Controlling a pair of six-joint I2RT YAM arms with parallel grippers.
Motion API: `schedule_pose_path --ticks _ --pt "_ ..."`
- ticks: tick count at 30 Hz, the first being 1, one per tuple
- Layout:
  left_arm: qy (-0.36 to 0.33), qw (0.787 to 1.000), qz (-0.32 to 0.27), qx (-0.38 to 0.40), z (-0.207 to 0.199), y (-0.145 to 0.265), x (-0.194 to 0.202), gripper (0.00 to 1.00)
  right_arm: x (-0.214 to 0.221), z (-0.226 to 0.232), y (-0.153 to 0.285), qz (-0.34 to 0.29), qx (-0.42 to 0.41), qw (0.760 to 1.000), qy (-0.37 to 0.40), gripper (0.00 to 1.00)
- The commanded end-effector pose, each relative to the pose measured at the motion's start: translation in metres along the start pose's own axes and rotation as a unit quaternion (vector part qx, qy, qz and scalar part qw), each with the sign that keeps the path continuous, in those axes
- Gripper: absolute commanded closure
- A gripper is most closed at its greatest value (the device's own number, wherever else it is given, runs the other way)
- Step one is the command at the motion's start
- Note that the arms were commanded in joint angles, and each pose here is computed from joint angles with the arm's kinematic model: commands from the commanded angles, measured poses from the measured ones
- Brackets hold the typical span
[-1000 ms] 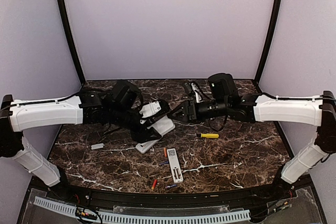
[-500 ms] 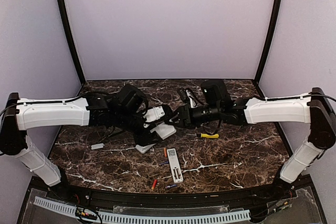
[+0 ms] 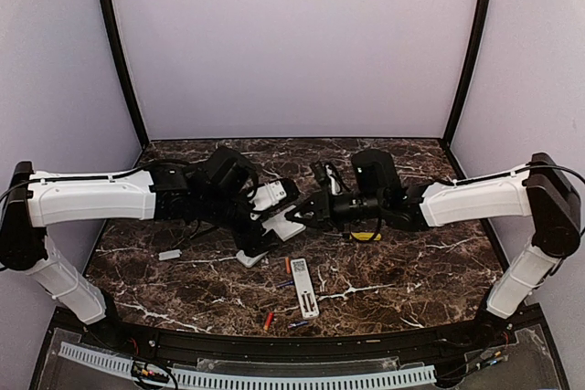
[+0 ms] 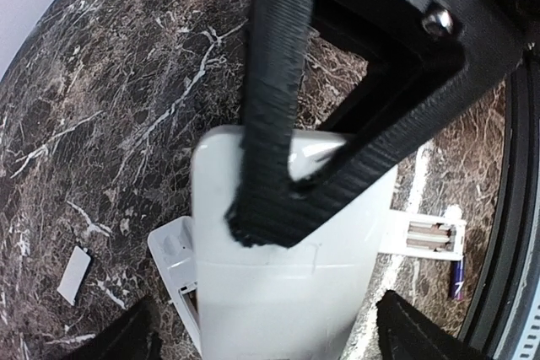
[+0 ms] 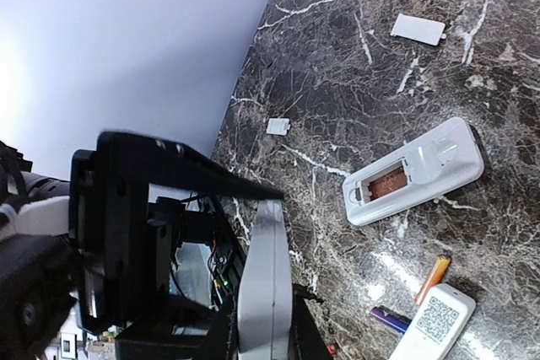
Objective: Unload the batteries from the remote control
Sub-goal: Pass from the left arm to the right
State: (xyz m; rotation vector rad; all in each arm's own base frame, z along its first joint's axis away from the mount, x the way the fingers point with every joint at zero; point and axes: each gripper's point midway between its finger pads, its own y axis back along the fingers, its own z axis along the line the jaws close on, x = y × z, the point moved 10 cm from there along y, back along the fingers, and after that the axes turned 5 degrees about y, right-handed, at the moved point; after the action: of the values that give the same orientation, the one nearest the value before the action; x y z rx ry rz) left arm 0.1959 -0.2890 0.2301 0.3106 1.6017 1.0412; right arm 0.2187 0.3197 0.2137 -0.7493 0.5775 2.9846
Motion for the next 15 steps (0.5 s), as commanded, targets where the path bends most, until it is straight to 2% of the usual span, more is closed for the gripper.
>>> schedule_pose_path --ticks 1,4,6,7,11,15 --pt "0.045 0.997 -0.069 0.001 0.004 0.028 -0.023 0.05 -0.007 0.011 0.018 -0.067 -0.006 0.997 0.036 1.00" --pt "0.098 0.990 -0.105 0.010 0.017 0.048 -0.030 0.01 -0.015 0.017 0.037 -0.105 0.009 0.993 0.062 1.00" --pt "0.157 0.978 -0.137 0.025 0.026 0.064 -0.033 0.01 -0.020 0.024 0.050 -0.129 0.014 0.988 0.085 1.00" --pt "0.193 0.966 -0.165 0.044 0.028 0.076 -0.036 0.01 -0.022 0.027 0.057 -0.143 0.015 0.985 0.097 1.00" --pt "0.300 0.924 -0.208 0.114 0.043 0.091 -0.024 0.01 -0.027 0.049 0.081 -0.193 -0.011 0.968 0.162 1.00" --pt "0.355 0.892 -0.221 0.170 0.051 0.096 -0.018 0.01 -0.028 0.075 0.099 -0.224 -0.069 0.947 0.219 1.00"
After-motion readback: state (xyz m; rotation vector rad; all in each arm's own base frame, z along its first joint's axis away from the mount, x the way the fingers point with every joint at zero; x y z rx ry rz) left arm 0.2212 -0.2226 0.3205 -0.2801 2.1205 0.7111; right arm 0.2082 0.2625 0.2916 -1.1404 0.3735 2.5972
